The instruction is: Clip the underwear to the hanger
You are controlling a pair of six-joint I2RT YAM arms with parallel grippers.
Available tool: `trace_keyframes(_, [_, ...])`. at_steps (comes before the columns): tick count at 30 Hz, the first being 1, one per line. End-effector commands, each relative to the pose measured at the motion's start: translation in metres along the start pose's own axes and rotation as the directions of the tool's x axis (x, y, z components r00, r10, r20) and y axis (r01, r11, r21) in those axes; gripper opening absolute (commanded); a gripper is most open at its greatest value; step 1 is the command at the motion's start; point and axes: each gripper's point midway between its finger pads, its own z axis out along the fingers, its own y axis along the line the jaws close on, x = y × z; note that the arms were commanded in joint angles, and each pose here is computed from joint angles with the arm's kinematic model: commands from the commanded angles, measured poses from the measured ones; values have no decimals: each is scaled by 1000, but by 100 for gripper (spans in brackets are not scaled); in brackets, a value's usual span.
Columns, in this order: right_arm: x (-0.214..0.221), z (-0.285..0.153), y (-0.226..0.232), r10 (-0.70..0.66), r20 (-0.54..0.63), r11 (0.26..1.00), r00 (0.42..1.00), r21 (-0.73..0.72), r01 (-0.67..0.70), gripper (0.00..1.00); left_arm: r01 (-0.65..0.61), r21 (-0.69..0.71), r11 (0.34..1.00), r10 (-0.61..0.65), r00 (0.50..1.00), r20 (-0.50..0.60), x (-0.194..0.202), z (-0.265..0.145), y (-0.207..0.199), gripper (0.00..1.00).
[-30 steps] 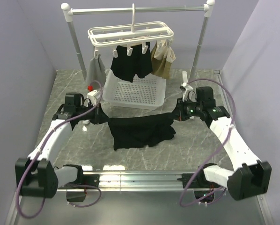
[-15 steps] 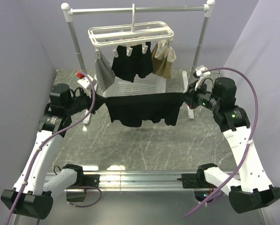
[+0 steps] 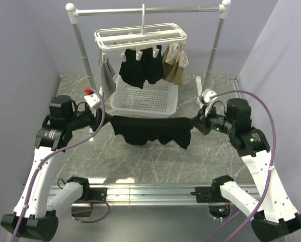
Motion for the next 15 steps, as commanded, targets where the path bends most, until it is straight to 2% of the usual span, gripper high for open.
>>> trace_keyframes(1, [29, 3, 18, -16, -79, 999, 997, -51, 12, 0, -74, 76, 994, 80, 994, -75, 25, -15, -23, 0])
trace_keyframes(6, [68, 40, 2, 47, -204, 998, 978, -19, -52, 0, -5, 38, 999, 14, 971, -238, 68, -1, -6, 0])
trace_keyframes(10, [118, 78, -21, 99, -357, 995, 929, 20, -98, 0, 92, 10, 996, -84, 939, -334, 110, 30, 18, 0])
trace_keyframes(13, [147, 101, -41, 120, -427, 992, 896, 71, -100, 0, 160, -8, 987, -152, 916, -371, 135, 53, 30, 0])
trace_keyframes(15, [152, 115, -54, 117, -414, 992, 903, 99, -83, 0, 157, -44, 987, -163, 931, -327, 132, 70, 47, 0])
